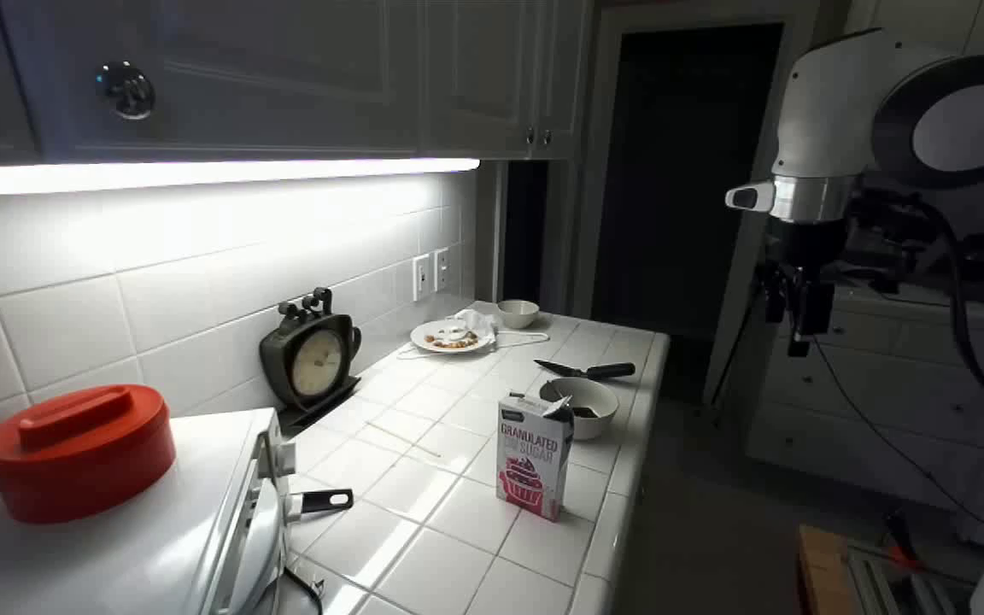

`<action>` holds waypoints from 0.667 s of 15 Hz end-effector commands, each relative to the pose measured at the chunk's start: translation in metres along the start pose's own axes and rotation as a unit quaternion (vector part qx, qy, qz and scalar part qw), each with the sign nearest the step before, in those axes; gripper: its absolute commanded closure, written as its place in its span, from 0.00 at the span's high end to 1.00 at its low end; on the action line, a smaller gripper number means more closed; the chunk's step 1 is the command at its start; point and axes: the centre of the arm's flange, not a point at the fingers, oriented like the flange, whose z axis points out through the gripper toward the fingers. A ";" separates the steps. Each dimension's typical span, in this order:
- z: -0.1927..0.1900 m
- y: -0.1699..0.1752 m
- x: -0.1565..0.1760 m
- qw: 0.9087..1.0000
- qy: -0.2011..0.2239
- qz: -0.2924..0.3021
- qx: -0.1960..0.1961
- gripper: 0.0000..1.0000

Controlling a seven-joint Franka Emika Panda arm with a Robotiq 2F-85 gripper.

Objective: Turn the box on the table around

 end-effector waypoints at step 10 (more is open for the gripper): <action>0.007 0.007 0.022 0.998 0.044 -0.039 0.017 1.00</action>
